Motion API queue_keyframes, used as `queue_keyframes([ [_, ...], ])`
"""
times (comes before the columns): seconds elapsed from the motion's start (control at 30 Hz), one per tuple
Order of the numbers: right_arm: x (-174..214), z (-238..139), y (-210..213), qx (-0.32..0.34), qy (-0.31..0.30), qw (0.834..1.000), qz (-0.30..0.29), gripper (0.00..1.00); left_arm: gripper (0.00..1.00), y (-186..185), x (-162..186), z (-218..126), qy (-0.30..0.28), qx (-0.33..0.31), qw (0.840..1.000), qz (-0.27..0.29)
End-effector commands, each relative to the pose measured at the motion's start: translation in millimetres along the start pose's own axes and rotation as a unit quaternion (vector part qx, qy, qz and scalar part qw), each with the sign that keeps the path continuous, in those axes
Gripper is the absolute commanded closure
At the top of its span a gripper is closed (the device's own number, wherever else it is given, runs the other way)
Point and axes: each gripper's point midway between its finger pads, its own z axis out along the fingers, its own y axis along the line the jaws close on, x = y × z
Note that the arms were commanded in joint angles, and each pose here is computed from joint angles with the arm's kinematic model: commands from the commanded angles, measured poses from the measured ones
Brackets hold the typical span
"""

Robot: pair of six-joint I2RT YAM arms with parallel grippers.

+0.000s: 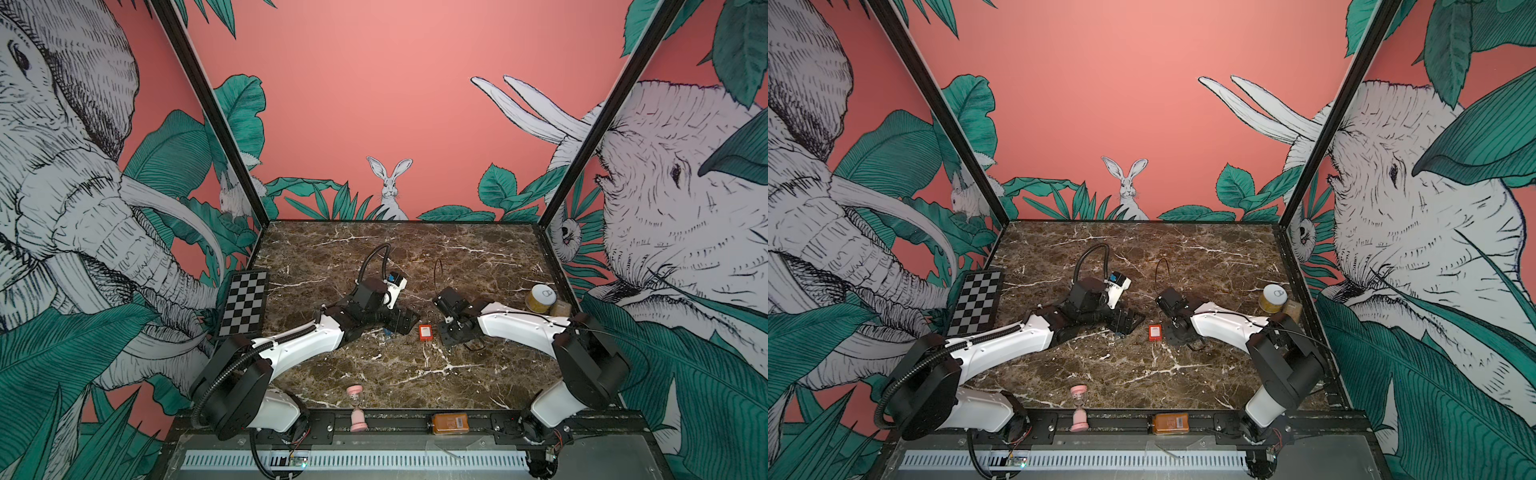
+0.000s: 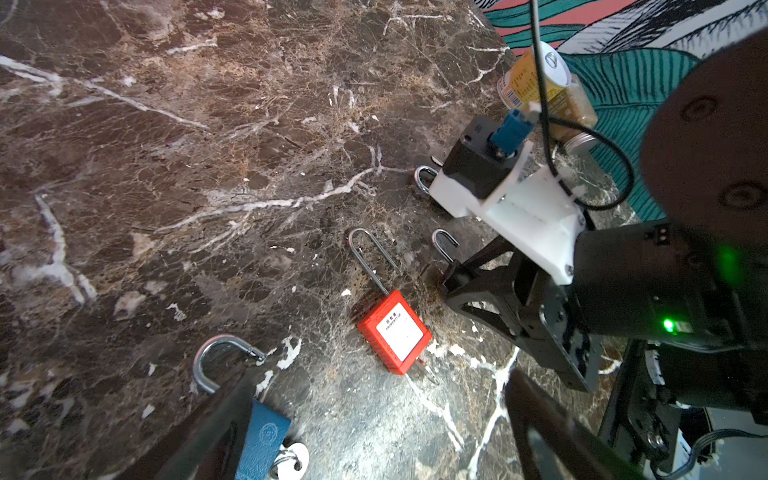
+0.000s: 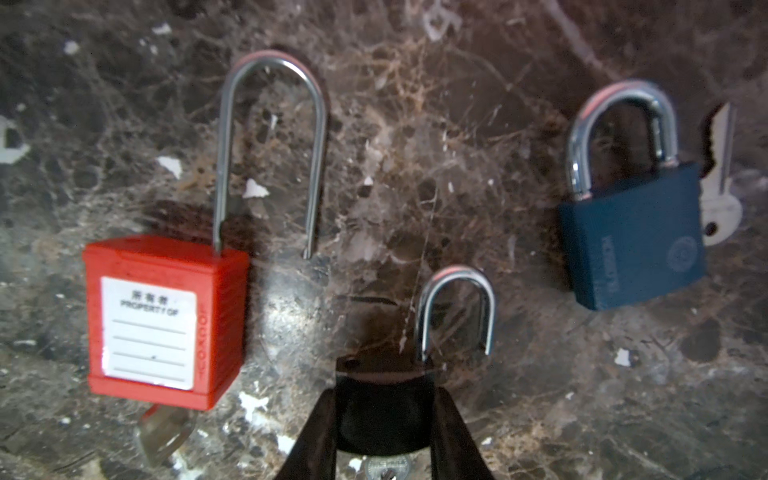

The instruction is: Lock with the key

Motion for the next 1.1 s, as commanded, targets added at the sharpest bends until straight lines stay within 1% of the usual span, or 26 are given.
queue_keyframes([
  [0.0,1,-2,1,0.005,0.004,1.000,-0.011,0.77,0.05,-6,-10,-9,-0.023,0.008,1.000,0.007],
  [0.2,-1,-7,2,-0.002,-0.008,1.000,-0.023,0.77,0.05,-7,-6,-7,-0.014,0.012,1.000,0.002],
  [0.37,-9,-22,15,-0.059,-0.075,0.995,-0.040,0.77,0.07,-12,-2,-2,-0.007,0.031,0.999,-0.013],
  [0.5,-20,-43,26,-0.103,-0.136,0.984,-0.057,0.77,0.10,-16,0,4,0.001,0.048,0.998,-0.032],
  [0.63,-27,-65,41,-0.141,-0.176,0.970,-0.095,0.77,0.13,-23,0,13,0.003,0.076,0.996,-0.055],
  [0.77,-33,-86,52,-0.160,-0.215,0.955,-0.127,0.78,0.15,-29,-4,16,-0.002,0.098,0.993,-0.071],
  [0.9,-36,-100,61,-0.176,-0.242,0.943,-0.144,0.78,0.16,-37,-7,16,0.000,0.121,0.990,-0.072],
  [1.07,-39,-107,72,-0.188,-0.247,0.936,-0.167,0.78,0.16,-44,-9,16,0.002,0.138,0.987,-0.078],
])
